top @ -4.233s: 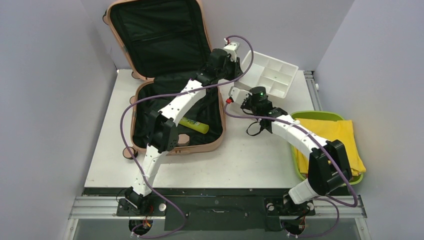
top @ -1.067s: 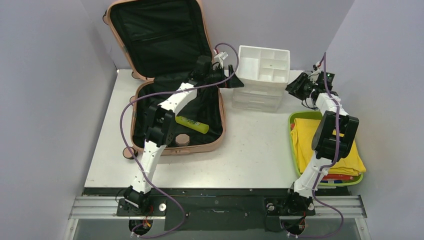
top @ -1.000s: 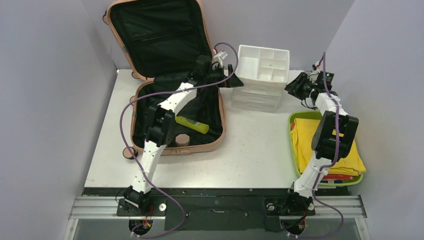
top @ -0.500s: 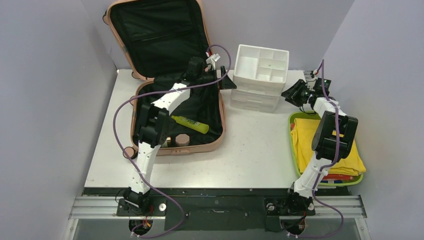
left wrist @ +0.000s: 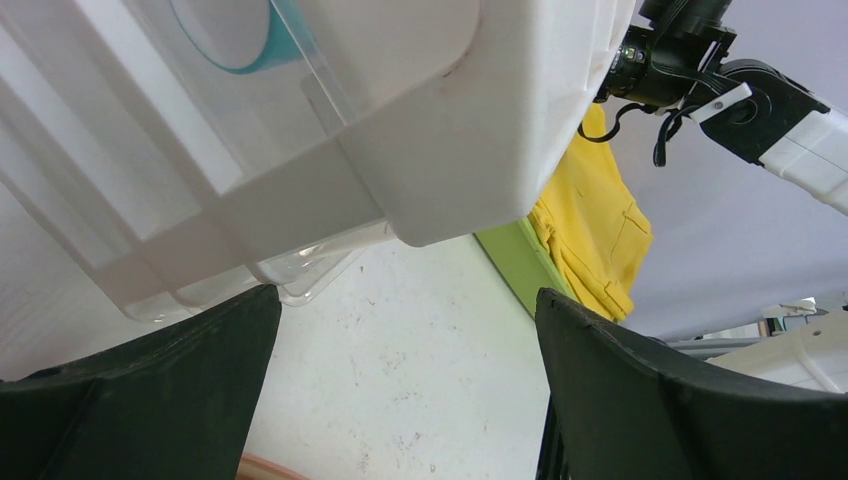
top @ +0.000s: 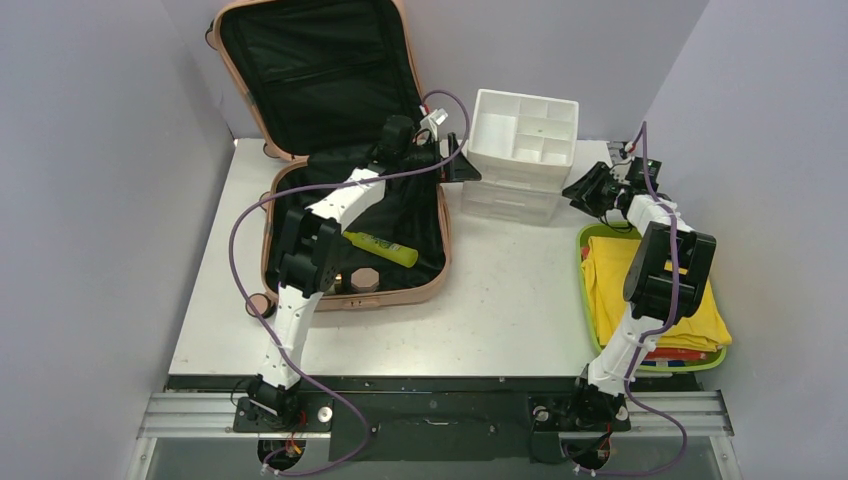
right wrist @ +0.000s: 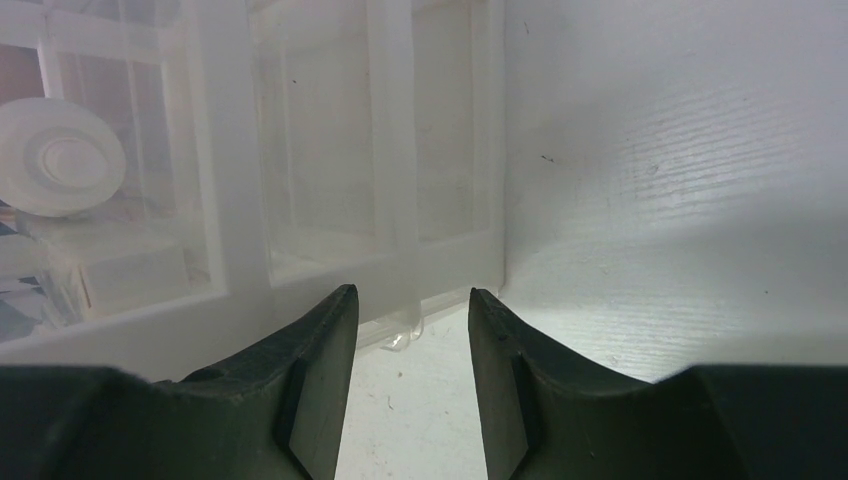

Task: Open, take out, and arrange the luggage
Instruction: Open the drawer in the storage box.

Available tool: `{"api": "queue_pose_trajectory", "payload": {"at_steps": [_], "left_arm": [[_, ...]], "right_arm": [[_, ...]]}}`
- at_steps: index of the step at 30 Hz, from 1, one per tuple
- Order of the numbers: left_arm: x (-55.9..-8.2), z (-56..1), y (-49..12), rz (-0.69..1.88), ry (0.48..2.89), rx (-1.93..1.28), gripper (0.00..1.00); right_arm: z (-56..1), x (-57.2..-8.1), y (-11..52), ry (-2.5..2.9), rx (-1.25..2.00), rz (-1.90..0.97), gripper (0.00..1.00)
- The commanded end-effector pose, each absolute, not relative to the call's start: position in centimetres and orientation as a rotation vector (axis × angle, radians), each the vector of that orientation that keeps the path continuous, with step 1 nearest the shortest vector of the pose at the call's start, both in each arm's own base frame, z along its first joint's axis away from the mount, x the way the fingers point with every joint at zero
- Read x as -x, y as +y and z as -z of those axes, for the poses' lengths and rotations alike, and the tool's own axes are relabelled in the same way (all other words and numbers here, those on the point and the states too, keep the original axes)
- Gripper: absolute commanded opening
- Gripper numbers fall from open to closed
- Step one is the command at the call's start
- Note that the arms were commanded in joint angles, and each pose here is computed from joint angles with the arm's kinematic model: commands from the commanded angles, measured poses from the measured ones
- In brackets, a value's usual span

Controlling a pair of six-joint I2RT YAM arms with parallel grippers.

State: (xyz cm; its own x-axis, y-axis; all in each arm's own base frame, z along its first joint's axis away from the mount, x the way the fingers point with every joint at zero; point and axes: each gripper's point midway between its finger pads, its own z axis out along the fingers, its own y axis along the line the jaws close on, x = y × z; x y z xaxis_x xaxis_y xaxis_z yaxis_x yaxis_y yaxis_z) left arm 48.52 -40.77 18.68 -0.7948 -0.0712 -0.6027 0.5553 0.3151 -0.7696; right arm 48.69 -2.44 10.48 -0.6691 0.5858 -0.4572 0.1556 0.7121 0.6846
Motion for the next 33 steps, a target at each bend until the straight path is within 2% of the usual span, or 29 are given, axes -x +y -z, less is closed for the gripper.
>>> {"api": "queue_pose_trajectory", "payload": {"at_steps": [1,17,33], "left_arm": [[-47.7,-21.7,-42.4,1.571,1.937,-0.507,0.96],[-47.1,-21.0,-45.0,1.641,1.91,-0.537,0.96],[-42.6,-22.7,-44.1,1.773,1.875,-0.657,0.96]], "right_arm": [[-14.0,-48.7,-1.9,2.19,-0.454,-0.816,0.41],[-16.1,-49.1,-1.7,2.204,-0.341,-0.84,0.4],[-14.2,-43.6,-1.0,2.411,-0.142,-0.835,0.39]]}}
